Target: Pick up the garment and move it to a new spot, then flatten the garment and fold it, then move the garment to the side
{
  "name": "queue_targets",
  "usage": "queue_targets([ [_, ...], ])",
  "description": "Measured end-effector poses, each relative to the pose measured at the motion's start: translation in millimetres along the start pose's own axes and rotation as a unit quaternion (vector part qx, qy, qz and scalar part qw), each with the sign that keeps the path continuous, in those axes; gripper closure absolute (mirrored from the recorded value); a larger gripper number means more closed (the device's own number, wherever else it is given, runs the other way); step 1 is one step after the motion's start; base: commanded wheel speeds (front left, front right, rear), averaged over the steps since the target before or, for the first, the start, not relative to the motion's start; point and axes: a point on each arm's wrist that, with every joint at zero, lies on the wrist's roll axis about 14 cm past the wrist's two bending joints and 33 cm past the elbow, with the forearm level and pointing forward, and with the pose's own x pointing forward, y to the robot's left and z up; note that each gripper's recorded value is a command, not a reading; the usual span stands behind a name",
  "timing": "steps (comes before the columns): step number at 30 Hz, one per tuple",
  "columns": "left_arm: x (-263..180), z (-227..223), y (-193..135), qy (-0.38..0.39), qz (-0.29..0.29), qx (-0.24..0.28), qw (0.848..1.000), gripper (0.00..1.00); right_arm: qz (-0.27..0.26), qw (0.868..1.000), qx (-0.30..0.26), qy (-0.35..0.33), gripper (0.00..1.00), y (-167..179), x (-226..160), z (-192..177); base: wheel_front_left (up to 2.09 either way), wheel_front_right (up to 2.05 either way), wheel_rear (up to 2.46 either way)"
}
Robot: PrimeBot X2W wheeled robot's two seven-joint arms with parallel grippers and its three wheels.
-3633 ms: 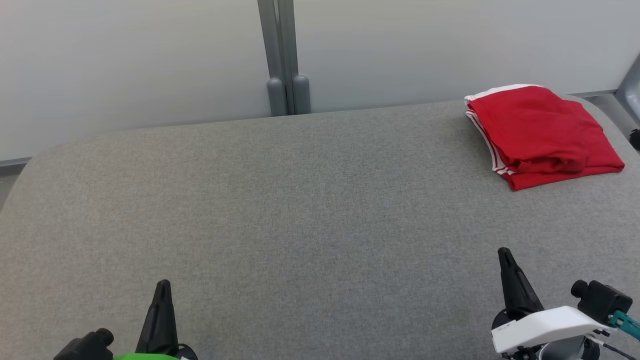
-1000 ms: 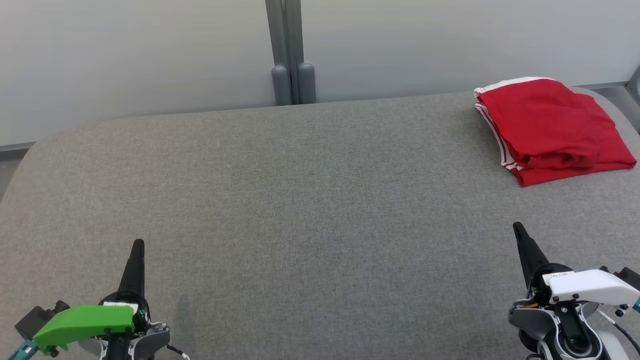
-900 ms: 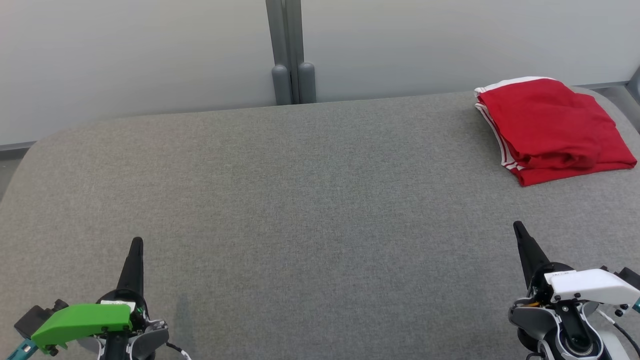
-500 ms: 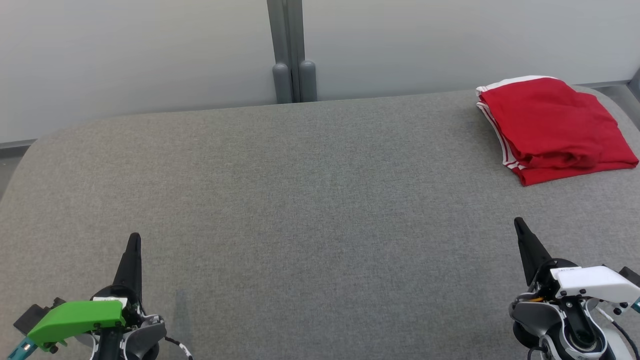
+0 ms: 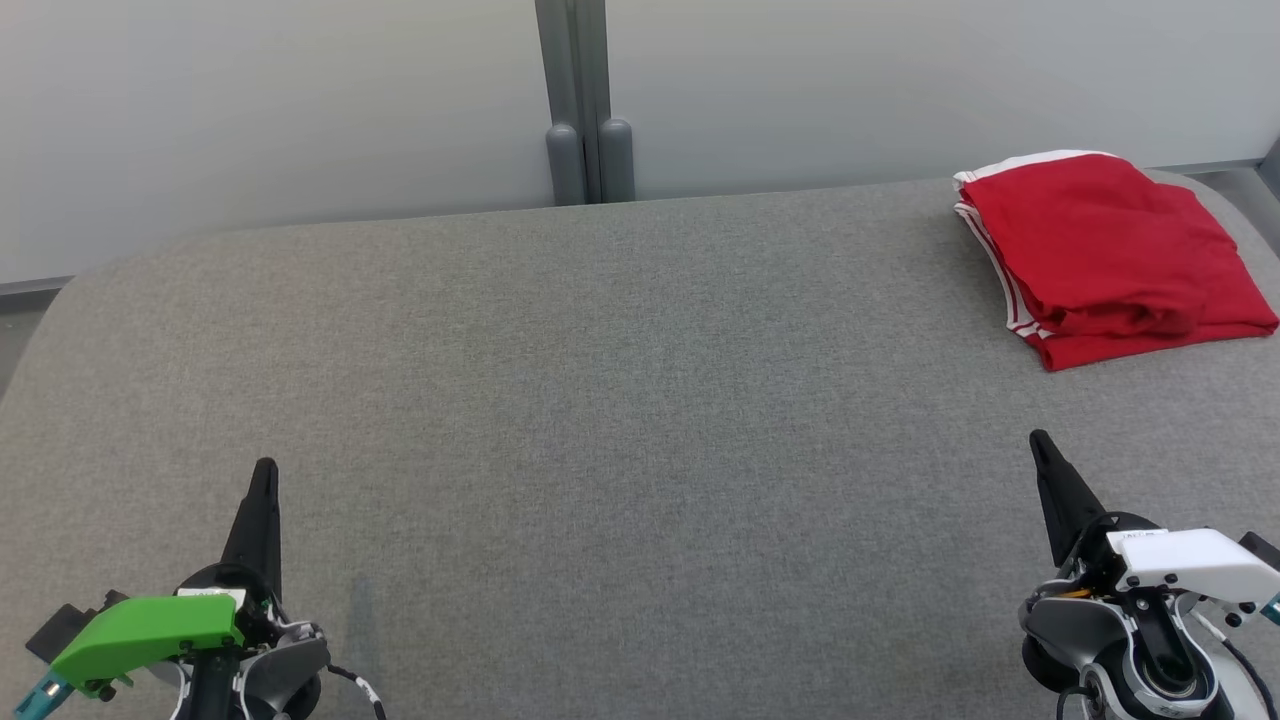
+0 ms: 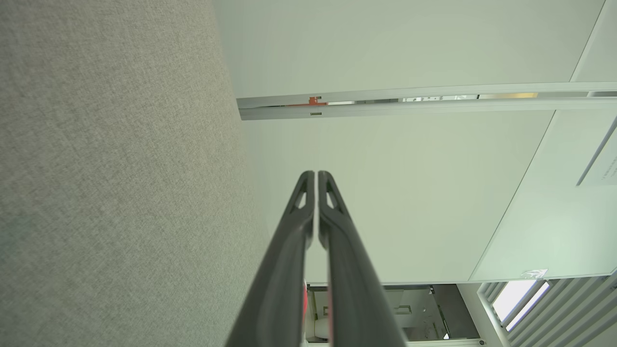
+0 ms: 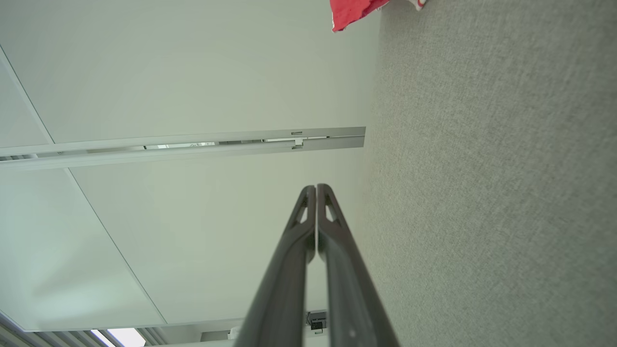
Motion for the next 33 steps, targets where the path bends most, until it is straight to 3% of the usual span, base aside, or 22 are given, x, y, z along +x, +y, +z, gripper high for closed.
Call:
queue_targets([
  [33, -0.1, 0.7, 0.1, 0.000, 0.000, -0.001, 1.000, 1.00, 0.000, 1.000, 0.002, 0.000, 1.00, 0.1, 0.0, -0.1, 0.00, 0.00, 0.00],
])
